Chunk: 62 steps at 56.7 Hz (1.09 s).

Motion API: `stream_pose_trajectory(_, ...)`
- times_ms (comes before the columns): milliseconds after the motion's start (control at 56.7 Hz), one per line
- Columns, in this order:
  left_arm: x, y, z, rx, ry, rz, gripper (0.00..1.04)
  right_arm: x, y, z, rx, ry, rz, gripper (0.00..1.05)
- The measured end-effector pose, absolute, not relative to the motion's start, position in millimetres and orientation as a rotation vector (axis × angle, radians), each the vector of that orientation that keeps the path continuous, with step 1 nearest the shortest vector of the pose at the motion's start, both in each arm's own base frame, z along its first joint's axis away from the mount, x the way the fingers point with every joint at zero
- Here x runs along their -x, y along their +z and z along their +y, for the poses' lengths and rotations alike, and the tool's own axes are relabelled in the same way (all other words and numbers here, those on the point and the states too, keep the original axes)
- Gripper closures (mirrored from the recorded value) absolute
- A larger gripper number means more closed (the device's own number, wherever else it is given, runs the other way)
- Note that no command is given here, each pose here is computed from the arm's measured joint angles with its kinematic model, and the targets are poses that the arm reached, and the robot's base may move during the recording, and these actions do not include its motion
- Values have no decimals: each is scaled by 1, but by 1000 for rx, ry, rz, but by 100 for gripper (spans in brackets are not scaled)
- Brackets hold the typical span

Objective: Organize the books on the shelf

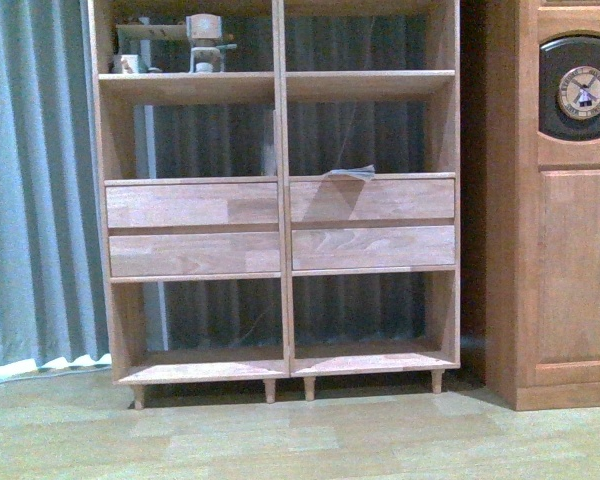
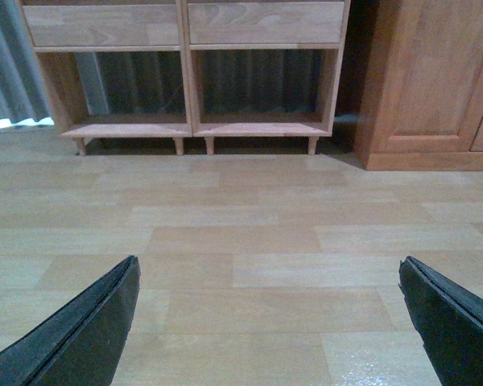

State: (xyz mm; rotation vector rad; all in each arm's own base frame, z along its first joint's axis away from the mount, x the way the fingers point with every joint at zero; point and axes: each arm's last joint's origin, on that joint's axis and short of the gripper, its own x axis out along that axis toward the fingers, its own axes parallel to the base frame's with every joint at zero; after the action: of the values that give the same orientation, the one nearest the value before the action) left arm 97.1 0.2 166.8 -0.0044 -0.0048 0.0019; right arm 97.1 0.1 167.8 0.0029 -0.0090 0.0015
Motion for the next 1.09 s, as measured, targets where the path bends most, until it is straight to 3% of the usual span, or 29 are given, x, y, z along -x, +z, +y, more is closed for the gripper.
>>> stream_pose_trajectory(1094,-97,167,0,5,2,-5,7,-97,168,0,-3,2,-9,7)
